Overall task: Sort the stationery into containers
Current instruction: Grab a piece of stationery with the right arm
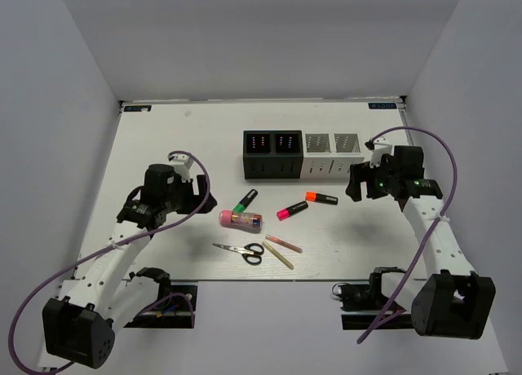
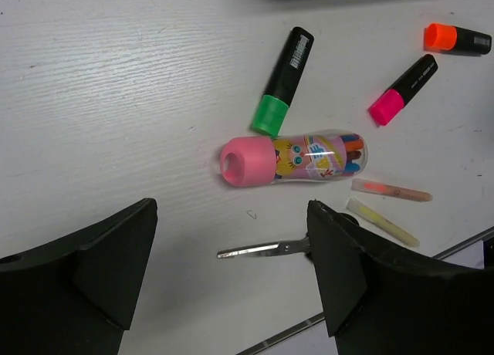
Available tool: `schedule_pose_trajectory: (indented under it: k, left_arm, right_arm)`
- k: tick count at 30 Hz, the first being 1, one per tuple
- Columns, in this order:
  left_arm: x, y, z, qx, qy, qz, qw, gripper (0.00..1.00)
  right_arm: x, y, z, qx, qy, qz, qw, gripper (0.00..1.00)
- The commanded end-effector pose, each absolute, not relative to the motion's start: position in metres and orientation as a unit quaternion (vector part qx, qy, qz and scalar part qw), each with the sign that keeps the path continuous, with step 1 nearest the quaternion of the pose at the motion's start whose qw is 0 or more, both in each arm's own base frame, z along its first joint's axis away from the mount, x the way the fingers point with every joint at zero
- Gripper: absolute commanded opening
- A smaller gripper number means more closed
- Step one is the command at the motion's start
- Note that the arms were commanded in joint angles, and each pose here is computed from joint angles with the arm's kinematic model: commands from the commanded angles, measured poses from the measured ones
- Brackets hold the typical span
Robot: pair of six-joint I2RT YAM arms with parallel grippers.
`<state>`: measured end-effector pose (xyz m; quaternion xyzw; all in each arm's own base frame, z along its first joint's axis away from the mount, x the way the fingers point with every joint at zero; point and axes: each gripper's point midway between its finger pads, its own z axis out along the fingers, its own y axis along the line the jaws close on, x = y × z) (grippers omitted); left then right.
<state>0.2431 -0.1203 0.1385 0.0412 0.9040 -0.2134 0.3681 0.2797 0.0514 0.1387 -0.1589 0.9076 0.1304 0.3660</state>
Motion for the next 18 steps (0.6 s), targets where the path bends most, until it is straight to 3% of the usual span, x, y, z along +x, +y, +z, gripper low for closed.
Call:
schedule_pose_trajectory:
  k: [1, 4, 6, 7, 8, 10, 11, 13, 14, 15, 16, 17, 18]
  left_arm:
    - [0.249, -0.127, 0.157, 0.05, 0.891, -0.232, 0.388, 0.88]
    - [0.25, -0.127, 0.156, 0.051, 0.891, -0.232, 0.387, 0.78]
    - [0.249, -0.127, 0.154, 0.052, 0.893, -0.231, 0.383, 0.64]
    - [0.25, -0.127, 0.154, 0.052, 0.893, -0.231, 0.383, 0.55]
    - [0.249, -0.127, 0.154, 0.053, 0.894, -0.229, 0.382, 0.34]
    - [0.249, -0.127, 0.154, 0.054, 0.894, -0.229, 0.381, 0.06]
    - [0.248, -0.126, 0.155, 0.053, 0.894, -0.229, 0.381, 0.0]
    - [0.249, -0.125, 0.155, 0.05, 0.892, -0.227, 0.387, 0.0]
    - [0.25, -0.125, 0.157, 0.05, 0.891, -0.227, 0.39, 0.0]
    - [0.25, -0.125, 0.156, 0.051, 0.892, -0.225, 0.389, 0.14]
    - [0.25, -0.122, 0.155, 0.046, 0.894, -0.22, 0.388, 0.43]
    - [0.25, -0.121, 0.154, 0.039, 0.895, -0.216, 0.388, 0.79]
    - [0.253, -0.115, 0.154, 0.026, 0.897, -0.202, 0.393, 1.0]
  right_arm:
    - [0.279, 0.055, 0.156, -0.194, 0.888, 0.13, 0.396, 0.91]
    - [0.272, 0.057, 0.155, -0.232, 0.877, 0.13, 0.4, 0.91]
    - [0.264, 0.066, 0.154, -0.259, 0.867, 0.151, 0.397, 0.91]
    - [0.256, 0.073, 0.155, -0.282, 0.858, 0.167, 0.395, 0.91]
    - [0.252, 0.078, 0.156, -0.307, 0.846, 0.179, 0.397, 0.91]
    - [0.243, 0.085, 0.156, -0.332, 0.835, 0.199, 0.391, 0.91]
    - [0.242, 0.086, 0.156, -0.333, 0.834, 0.201, 0.391, 0.91]
    - [0.242, 0.086, 0.156, -0.327, 0.835, 0.202, 0.394, 0.91]
    - [0.242, 0.086, 0.154, -0.336, 0.832, 0.202, 0.393, 0.78]
    - [0.241, 0.089, 0.154, -0.34, 0.829, 0.207, 0.394, 0.14]
    - [0.244, 0.089, 0.156, -0.343, 0.824, 0.206, 0.401, 0.0]
    - [0.243, 0.09, 0.154, -0.341, 0.826, 0.21, 0.397, 0.0]
    - [0.244, 0.092, 0.154, -0.346, 0.823, 0.213, 0.398, 0.0]
